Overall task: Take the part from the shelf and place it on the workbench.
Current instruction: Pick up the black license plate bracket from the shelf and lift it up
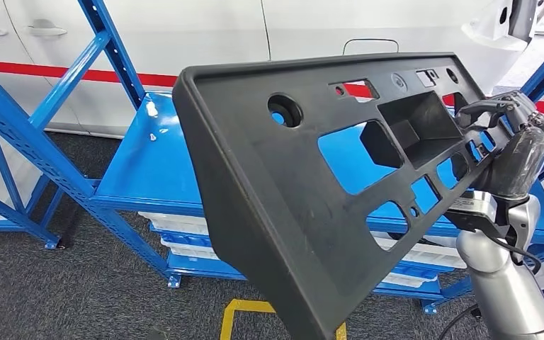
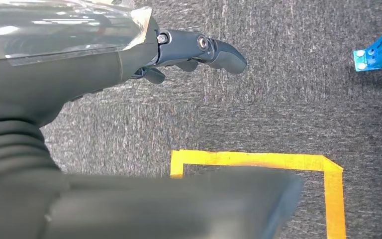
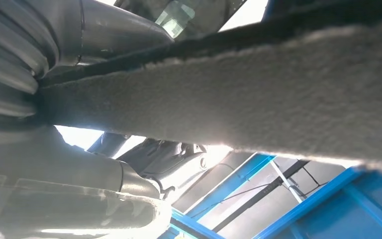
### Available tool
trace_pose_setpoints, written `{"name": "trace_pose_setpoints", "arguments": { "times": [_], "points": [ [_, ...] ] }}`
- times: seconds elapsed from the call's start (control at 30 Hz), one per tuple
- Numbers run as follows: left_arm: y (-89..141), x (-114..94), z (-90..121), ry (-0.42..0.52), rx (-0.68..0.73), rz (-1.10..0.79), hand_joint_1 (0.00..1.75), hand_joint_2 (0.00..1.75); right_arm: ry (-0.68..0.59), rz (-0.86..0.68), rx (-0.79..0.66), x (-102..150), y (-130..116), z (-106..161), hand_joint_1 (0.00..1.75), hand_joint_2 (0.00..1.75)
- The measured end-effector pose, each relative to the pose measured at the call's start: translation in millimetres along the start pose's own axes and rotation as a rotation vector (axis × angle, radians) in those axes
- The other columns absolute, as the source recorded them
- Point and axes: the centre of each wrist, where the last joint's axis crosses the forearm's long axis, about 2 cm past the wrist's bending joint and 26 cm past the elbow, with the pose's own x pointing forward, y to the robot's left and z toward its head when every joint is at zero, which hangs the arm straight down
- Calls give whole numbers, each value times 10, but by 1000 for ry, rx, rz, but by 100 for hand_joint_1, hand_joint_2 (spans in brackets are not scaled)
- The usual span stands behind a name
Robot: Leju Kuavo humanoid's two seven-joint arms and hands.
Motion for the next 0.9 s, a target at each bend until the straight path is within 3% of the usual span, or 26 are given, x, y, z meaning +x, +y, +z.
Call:
{"name": "trace_pose_setpoints", "arguments": {
  "times": [0.53, 0.9],
  "points": [
    [61, 9, -37, 38, 64, 79, 0, 175, -5, -13, -37, 13, 47, -51, 175, 175],
    [62, 9, -38, -9, 51, 81, 0, 175, -4, -16, -62, 30, 72, -74, 175, 175]
  ]
}}
